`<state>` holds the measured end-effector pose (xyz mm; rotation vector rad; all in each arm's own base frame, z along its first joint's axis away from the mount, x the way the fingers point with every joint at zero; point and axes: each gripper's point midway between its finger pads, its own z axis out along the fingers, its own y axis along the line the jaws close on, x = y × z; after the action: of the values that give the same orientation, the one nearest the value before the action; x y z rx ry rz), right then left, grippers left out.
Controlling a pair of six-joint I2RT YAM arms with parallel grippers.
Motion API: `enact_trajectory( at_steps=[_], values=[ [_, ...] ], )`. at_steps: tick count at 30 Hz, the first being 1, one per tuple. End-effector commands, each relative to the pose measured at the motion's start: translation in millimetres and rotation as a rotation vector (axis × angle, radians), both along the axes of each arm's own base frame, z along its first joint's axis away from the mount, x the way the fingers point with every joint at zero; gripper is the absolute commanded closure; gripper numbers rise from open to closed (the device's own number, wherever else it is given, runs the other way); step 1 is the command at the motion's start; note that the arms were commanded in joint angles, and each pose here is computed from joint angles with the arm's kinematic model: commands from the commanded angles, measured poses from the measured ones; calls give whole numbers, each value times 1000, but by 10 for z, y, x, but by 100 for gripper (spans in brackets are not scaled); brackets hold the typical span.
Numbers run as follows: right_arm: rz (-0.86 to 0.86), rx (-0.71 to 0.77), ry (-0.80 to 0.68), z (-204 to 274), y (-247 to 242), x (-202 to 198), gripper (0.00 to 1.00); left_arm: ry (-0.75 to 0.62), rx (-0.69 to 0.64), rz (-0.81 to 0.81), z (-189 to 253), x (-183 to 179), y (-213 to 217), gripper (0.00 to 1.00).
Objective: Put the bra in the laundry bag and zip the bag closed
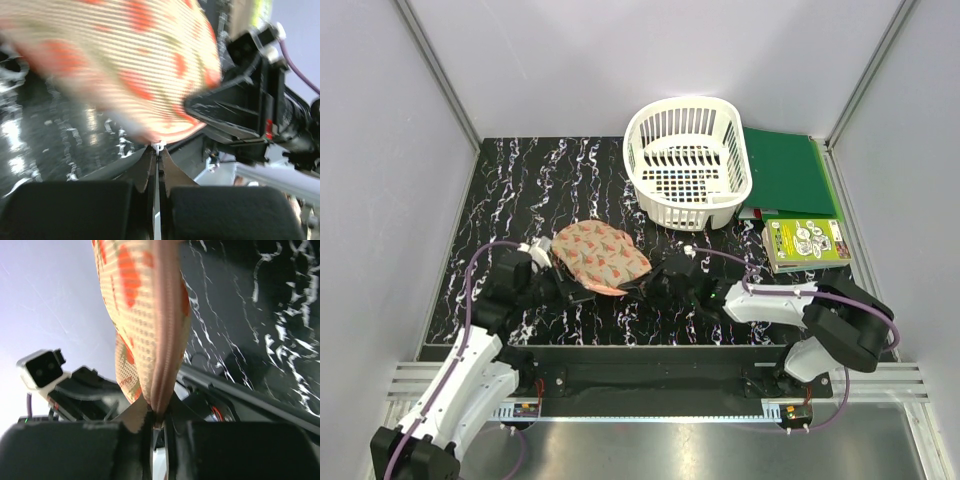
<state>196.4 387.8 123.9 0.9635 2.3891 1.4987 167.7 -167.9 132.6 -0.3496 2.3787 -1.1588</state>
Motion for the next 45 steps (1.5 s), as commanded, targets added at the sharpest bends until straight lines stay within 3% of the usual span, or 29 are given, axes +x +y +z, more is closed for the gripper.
enact_trajectory(
  at_steps=[1, 5, 8, 9, 11, 14, 17, 18, 20, 21, 24, 27, 30, 31, 34, 36, 39, 42, 45],
  values=[
    [42, 70, -43, 77, -208, 30, 91, 14, 119, 162, -46, 195, 315, 100],
    [94, 71, -60, 53, -310, 18, 91, 46, 147, 184, -128, 301, 394, 100],
    [155, 64, -84, 49, -314, 7, 84, 22, 179, 152, -80, 372, 397, 99],
    [168, 58, -85, 24, -316, 1, 79, 12, 191, 149, -50, 388, 410, 95],
    [199, 26, -90, -73, -349, -15, 66, -27, 224, 170, 38, 418, 476, 77],
    [246, -79, -109, -212, -457, -45, 37, -127, 251, 169, 261, 445, 517, 51],
    [283, -305, -167, -322, -684, -11, 18, -201, 290, 74, 394, 449, 388, 36],
    [300, -458, -170, -425, -889, -6, 13, -217, 294, 45, 421, 443, 326, 36],
    [288, -577, -214, -373, -1097, 47, 1, -254, 297, -30, 458, 398, 130, 32],
    [268, -705, -229, -407, -1325, 89, 0, -267, 295, -42, 490, 393, 68, 30],
    [204, -864, -283, -316, -1724, 132, 0, -368, 280, -93, 622, 325, -169, 25],
    [89, -871, -359, -146, -2011, 98, 0, -461, 240, -163, 690, 197, -441, 20],
    [-74, -790, -408, -25, -2239, 42, 0, -537, 130, -273, 652, -35, -742, 16],
    [-131, -765, -418, -2, -2312, 36, 0, -591, 39, -324, 635, -178, -856, 16],
    [-268, -627, -441, -67, -2489, -77, 0, -670, -153, -327, 714, -361, -948, 13],
    [-304, -488, -479, -106, -2491, -165, 0, -664, -211, -313, 509, -460, -876, 11],
    [-315, -344, -493, -248, -2441, -262, 0, -694, -278, -308, 400, -559, -806, 10],
    [-232, -392, -424, -491, -2317, -300, 0, -699, -356, -307, 265, -666, -751, 8],
    [-122, -372, -483, -484, -2128, -329, 0, -700, -452, -291, 228, -739, -711, 7]
  ],
)
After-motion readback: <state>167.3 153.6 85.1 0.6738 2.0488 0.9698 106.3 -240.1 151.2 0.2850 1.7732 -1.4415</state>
